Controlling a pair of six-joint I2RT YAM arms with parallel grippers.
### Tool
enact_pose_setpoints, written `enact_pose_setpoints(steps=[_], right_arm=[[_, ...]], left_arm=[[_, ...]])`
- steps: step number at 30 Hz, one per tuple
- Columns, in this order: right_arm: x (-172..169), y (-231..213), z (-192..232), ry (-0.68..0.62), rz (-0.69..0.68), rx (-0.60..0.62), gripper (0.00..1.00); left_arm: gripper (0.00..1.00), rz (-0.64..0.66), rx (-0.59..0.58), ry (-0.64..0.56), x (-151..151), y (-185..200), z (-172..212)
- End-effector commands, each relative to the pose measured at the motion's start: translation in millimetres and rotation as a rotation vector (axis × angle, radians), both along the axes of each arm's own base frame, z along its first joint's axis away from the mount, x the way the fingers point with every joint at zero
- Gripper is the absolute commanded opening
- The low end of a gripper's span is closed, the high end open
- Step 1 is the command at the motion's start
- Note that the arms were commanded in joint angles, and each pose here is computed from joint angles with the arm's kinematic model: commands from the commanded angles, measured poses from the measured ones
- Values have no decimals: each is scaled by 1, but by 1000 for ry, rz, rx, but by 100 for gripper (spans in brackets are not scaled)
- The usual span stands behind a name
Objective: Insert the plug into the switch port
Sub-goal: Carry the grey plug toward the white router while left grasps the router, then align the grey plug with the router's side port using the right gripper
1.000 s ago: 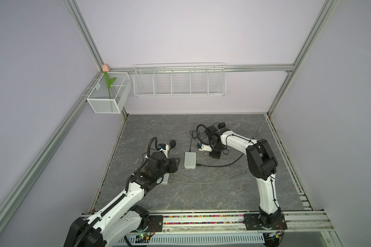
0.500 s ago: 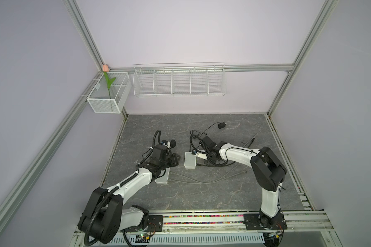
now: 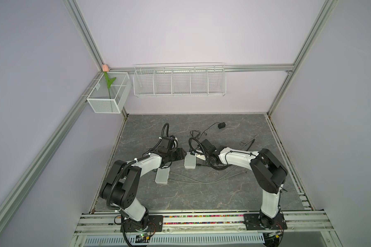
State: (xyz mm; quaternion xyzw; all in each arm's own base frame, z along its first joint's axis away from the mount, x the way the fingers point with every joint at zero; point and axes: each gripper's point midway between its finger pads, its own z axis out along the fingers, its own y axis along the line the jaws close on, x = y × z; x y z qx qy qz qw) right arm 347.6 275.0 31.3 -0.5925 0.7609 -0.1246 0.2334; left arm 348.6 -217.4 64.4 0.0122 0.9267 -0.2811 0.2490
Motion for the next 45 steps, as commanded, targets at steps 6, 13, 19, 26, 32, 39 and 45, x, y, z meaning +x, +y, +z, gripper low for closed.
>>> enact_pose_setpoints(steps=[6,13,19,26,32,39,45], right_arm=[[-8,7,4,-23,30,17,7],[-12,13,2,-21,47,30,7],[-15,23,5,-33,66,49,7],[-15,28,3,-44,75,51,7],[-10,28,0,-59,58,38,7],[-9,29,-4,-66,62,1,7],[-9,31,-7,-66,73,1,7]], left_arm=[[53,-34,-48,6,18,-17,1],[53,-42,-72,27,19,-24,-7],[53,-59,-65,40,18,-33,-11],[52,-75,-50,44,15,-42,-12],[52,-71,-39,44,12,-41,-12],[51,-78,-29,52,9,-42,-17],[51,-80,-22,53,8,-41,-18]])
